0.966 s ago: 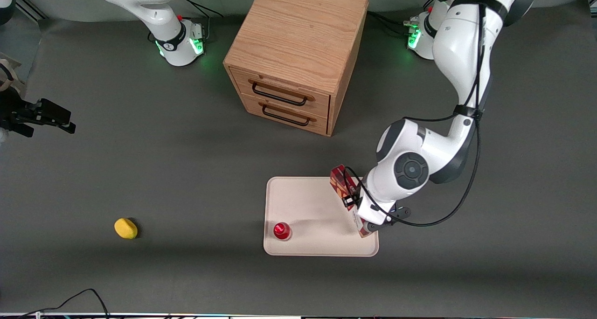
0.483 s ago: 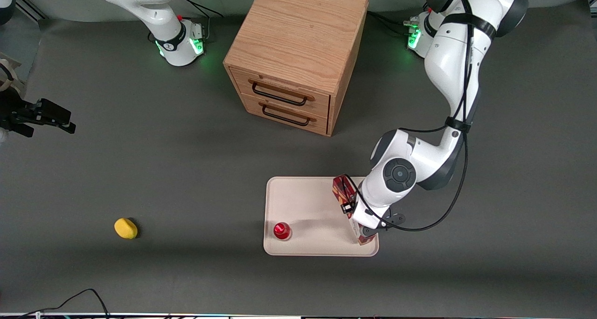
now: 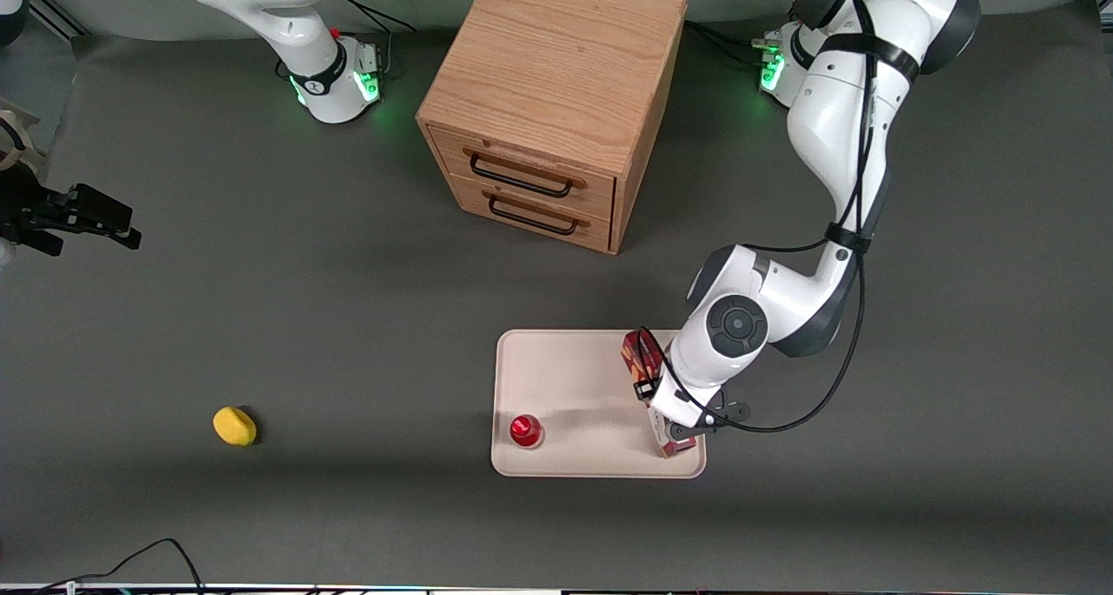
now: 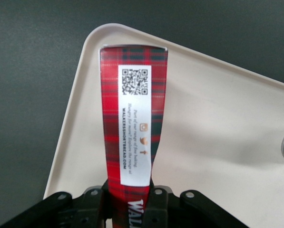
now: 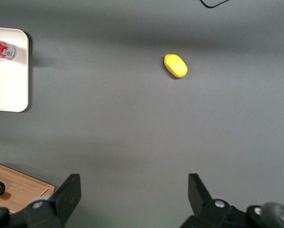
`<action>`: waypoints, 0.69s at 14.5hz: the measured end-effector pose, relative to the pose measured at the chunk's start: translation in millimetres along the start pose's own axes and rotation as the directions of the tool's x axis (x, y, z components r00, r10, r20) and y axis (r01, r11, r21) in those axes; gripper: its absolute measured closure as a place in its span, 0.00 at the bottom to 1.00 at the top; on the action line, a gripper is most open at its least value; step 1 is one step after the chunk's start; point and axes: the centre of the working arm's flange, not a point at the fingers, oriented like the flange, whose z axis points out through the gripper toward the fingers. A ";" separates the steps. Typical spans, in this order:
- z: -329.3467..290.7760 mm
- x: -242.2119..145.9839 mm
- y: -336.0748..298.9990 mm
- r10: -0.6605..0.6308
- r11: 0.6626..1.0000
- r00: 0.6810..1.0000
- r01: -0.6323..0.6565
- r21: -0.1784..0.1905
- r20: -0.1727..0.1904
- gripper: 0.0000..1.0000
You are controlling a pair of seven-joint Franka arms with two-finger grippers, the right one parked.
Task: Place red cookie box on tray
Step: 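Lower the box onto the tray and open the left gripper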
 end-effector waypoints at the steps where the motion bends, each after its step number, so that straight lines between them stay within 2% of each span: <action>1: 2.2 0.3 -0.3 0.001 1.000 1.000 -0.001 -0.002 -0.002 0.78; 4: 2.7 0.3 -0.2 0.002 1.000 1.000 -0.002 -0.003 -0.003 0.74; 5: 5.0 -0.1 -0.7 0.002 1.000 1.000 -0.002 0.000 -0.001 0.66; 8: 11.8 -1.5 -3.5 0.001 1.000 1.000 -0.001 0.015 0.016 0.34; 10: 3.6 -2.7 -5.2 -0.001 0.998 0.999 -0.002 0.055 0.053 0.12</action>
